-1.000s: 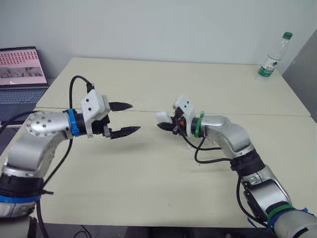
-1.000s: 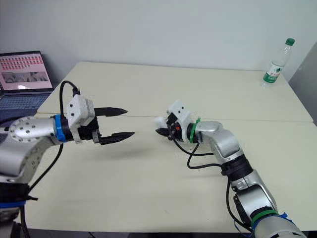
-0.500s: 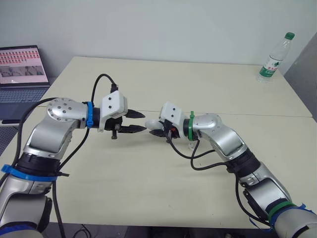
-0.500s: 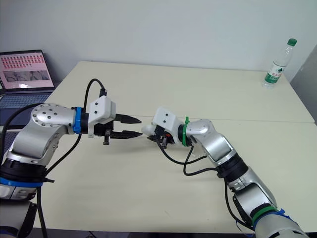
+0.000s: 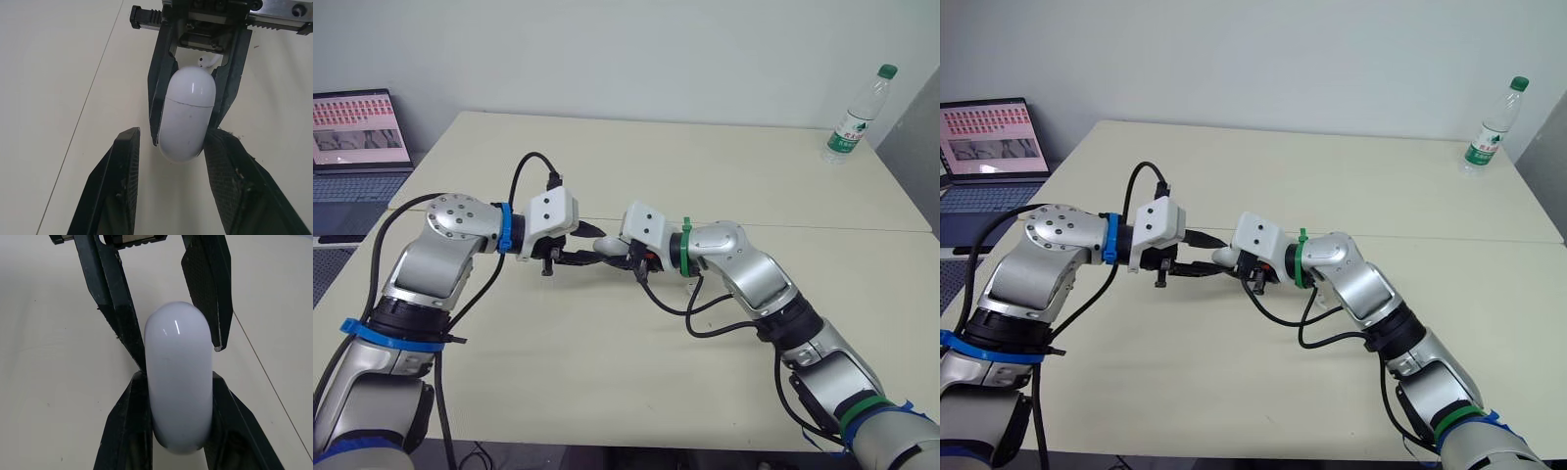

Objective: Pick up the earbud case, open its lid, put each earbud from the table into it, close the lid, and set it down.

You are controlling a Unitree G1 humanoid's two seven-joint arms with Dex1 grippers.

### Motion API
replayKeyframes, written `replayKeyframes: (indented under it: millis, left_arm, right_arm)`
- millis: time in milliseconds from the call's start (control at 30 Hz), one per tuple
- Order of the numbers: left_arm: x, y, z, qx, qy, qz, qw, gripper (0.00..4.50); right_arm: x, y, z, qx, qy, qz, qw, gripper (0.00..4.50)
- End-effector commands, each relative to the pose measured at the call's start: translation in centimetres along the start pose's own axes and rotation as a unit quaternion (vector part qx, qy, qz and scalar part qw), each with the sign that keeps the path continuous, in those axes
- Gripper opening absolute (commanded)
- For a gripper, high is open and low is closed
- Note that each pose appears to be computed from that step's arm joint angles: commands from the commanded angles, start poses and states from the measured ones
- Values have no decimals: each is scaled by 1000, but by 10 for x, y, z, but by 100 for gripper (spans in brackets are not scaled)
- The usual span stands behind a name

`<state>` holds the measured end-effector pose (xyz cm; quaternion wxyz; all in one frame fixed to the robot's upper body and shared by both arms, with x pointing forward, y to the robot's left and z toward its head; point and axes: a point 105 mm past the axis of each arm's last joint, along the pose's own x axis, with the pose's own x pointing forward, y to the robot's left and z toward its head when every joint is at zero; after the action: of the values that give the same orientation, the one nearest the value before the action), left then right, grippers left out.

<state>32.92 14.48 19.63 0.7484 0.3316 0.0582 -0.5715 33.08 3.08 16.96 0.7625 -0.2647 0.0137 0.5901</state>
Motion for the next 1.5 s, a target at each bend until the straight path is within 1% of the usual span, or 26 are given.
replayKeyframes:
  millis: [33,67,133,167,367,433,467,500,600,700,800,900,1033,1133,1333,1500]
  left_arm:
    - [0,-1,11,20,-17,-8,1000,165]
    - [0,-2,12,19,-20,-13,1000,147]
    - [0,-4,12,18,-22,-20,999,84]
    - [0,-4,12,17,-23,-22,999,76]
    - [1,-7,9,13,-21,-32,999,76]
    - [-1,-5,7,5,-24,-22,999,76]
    - [-2,-4,6,-1,-25,-17,1000,76]
    - [-4,-2,6,-7,-27,-12,1000,76]
    - [-10,3,3,-39,-38,6,998,76]
    - [-16,6,0,-88,-60,33,994,76]
    - [-19,3,0,-136,-92,56,985,76]
    - [-21,-2,0,-150,-103,69,981,76]
    - [-16,-9,7,-166,-126,75,975,76]
    - [-10,-14,12,-174,-141,74,972,76]
    - [-6,-21,16,-175,-142,67,972,76]
    - [-6,-24,13,-178,-138,69,972,76]
  right_arm:
    - [2,5,29,-38,-43,9,998,85]
    - [2,6,29,-39,-43,10,998,85]
    - [2,6,28,-44,-40,11,998,85]
    - [2,7,27,-45,-39,12,998,85]
    - [2,7,27,-59,-35,16,997,85]
    - [0,7,29,-56,-43,17,997,161]
    - [-3,5,30,-53,-47,15,997,184]
    - [-6,4,30,-49,-51,13,997,222]
    - [-19,-1,30,-30,-63,4,998,331]
    - [-39,-5,27,7,-69,-9,998,444]
    - [-55,-10,26,20,-75,-41,996,448]
    - [-63,-13,27,21,-77,-66,995,448]
    - [-63,-17,32,18,-80,-93,992,448]
    - [-57,-20,36,18,-85,-105,991,448]
    - [-56,-40,39,31,-90,-154,983,448]
    - [-61,-48,41,64,-102,-159,980,448]
